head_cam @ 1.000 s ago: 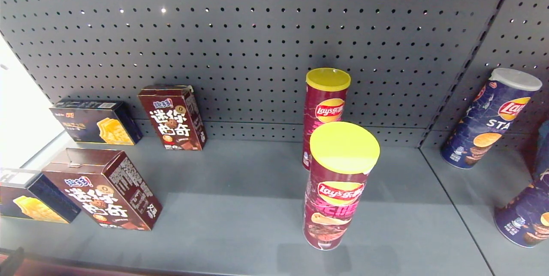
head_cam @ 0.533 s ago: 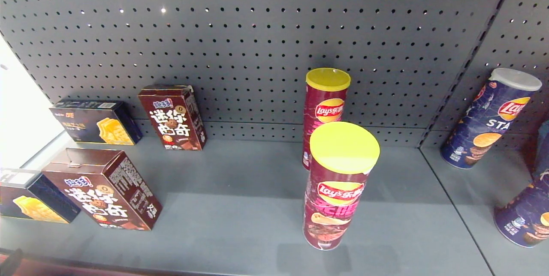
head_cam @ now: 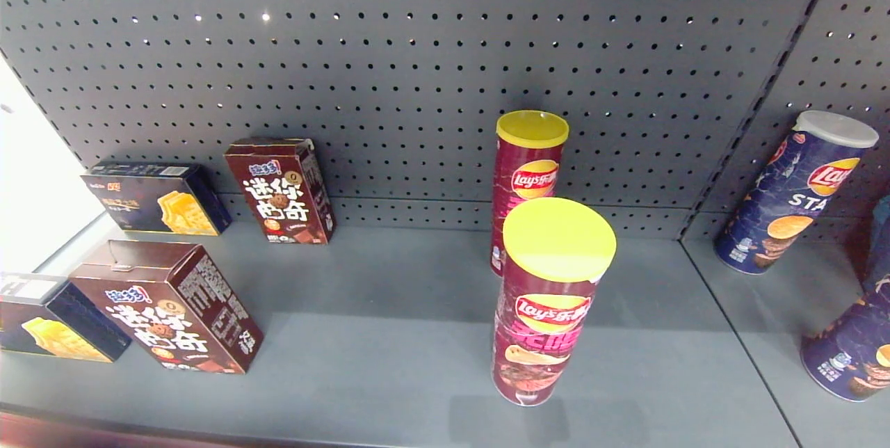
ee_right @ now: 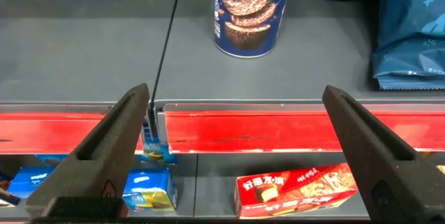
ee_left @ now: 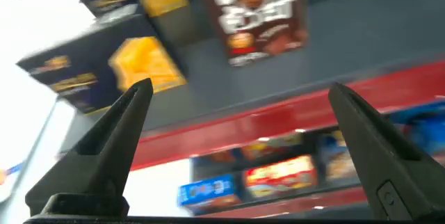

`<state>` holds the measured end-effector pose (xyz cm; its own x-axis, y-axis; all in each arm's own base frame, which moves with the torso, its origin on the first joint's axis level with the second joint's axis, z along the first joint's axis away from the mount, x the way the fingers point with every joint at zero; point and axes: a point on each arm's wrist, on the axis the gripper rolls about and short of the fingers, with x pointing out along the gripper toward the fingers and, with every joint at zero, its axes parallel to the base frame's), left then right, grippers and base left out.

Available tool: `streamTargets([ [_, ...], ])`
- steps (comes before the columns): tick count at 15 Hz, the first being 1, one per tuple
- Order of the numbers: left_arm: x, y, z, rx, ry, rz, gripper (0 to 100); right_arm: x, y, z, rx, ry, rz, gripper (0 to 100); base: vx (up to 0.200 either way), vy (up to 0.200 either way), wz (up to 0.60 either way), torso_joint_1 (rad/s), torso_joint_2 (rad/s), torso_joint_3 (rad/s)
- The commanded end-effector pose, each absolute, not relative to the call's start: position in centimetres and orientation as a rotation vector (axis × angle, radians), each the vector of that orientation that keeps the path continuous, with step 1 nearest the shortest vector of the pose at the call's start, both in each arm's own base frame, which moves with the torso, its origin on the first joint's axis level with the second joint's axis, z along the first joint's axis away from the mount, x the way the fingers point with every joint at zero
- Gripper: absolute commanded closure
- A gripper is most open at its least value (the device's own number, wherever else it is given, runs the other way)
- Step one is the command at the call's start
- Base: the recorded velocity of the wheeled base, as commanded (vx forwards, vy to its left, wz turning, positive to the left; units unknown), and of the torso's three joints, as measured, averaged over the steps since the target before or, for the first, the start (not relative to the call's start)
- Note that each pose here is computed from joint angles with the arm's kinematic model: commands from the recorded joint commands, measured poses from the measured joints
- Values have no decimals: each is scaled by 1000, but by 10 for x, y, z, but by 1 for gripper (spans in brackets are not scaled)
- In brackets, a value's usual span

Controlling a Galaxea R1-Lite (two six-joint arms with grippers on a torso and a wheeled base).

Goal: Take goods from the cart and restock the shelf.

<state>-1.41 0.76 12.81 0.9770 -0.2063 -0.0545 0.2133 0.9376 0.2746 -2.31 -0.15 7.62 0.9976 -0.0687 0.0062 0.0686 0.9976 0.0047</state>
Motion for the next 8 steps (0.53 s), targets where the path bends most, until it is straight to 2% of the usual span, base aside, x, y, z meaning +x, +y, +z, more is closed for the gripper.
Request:
streamTargets([
  [1,-8,-7,88,160,153,-517,0,-23,-2,76,5,-5,-69,0,0,0,0,0,0,0],
  [2,-9,-7,84,150,152,-514,0,-23,-2,76,5,-5,-69,0,0,0,0,0,0,0],
  [3,-14,-6,84,96,51,-379,0,-23,-2,76,3,-5,-69,0,0,0,0,0,0,0],
  [4,-16,-4,82,79,34,-189,0,-23,-2,76,5,-5,-69,0,0,0,0,0,0,0],
  [5,-20,-2,78,94,21,-67,0,-23,-2,76,3,-5,-69,0,0,0,0,0,0,0],
  [6,-21,-1,75,88,38,-14,0,-23,-2,76,3,-5,-69,0,0,0,0,0,0,0],
  [8,-22,0,76,68,12,1,0,-23,-2,76,3,-5,-69,0,0,0,0,0,0,0],
])
